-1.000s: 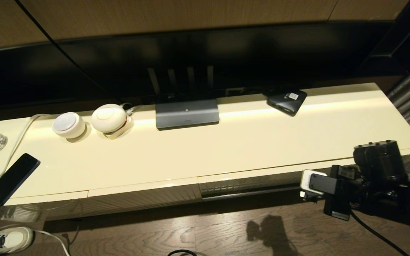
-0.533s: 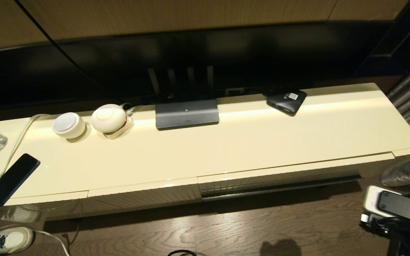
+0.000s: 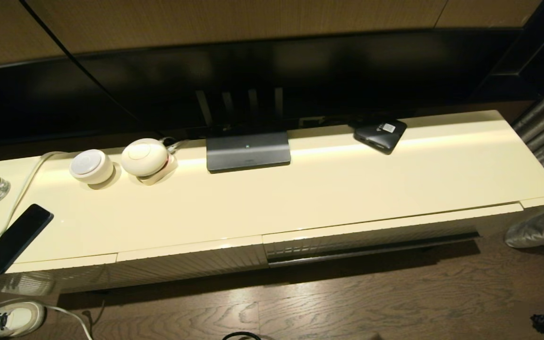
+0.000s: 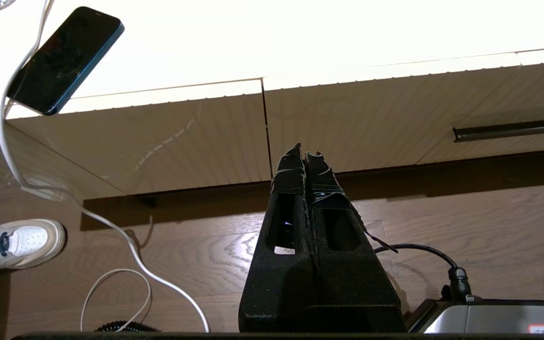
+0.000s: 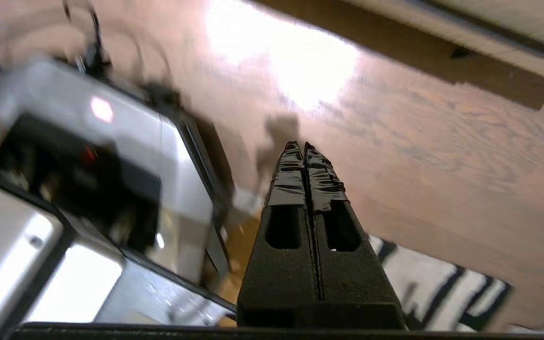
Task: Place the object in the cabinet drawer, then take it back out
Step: Open the drawer
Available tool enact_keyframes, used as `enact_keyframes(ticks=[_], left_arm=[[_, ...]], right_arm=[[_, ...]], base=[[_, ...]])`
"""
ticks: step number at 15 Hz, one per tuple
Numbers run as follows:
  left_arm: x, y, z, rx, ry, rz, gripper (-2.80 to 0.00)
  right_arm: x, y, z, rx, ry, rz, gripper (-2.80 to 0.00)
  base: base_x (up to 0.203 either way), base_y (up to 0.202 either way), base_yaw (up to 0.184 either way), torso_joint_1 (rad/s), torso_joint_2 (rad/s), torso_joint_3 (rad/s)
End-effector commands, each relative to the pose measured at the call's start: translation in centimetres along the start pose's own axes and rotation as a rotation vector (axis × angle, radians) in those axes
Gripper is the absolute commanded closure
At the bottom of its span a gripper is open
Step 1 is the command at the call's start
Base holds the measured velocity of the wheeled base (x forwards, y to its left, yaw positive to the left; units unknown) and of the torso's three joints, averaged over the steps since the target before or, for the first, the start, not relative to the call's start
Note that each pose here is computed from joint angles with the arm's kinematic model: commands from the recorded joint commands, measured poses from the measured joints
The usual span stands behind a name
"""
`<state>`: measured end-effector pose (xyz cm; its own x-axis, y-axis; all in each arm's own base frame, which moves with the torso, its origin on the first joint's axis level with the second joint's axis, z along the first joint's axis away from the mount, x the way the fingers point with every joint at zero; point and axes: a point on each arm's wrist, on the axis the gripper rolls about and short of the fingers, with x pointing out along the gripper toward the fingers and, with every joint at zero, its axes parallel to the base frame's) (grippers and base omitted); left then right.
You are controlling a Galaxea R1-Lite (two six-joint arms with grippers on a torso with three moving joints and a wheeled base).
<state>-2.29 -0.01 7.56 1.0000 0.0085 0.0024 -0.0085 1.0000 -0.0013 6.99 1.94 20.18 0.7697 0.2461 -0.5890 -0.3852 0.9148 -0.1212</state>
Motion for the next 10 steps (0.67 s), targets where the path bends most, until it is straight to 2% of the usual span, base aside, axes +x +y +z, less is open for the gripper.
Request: enact_keyframes(ticks=[1, 8, 10], left_arm=[[0.0, 0.0, -0.1, 0.000, 0.004, 0.001, 0.00], [0.0, 0.0, -0.1, 0.000, 0.004, 0.001, 0.00], [0.0, 0.0, -0.1, 0.000, 0.004, 0.001, 0.00]], right_arm=[[-2.1, 0.3, -1.0, 0.010, -0.087, -0.015, 0.00], [-3.3, 0.4, -1.7, 0.022, -0.106, -0.026, 0.00], [-3.6, 0.3, -1.9, 0.048, -0.114, -0.068, 0.00]], base=[[0.000, 0.000, 0.000, 0.000, 0.00, 0.000], [0.000, 0.000, 0.000, 0.000, 0.00, 0.000], [0.000, 0.000, 0.000, 0.000, 0.00, 0.000]])
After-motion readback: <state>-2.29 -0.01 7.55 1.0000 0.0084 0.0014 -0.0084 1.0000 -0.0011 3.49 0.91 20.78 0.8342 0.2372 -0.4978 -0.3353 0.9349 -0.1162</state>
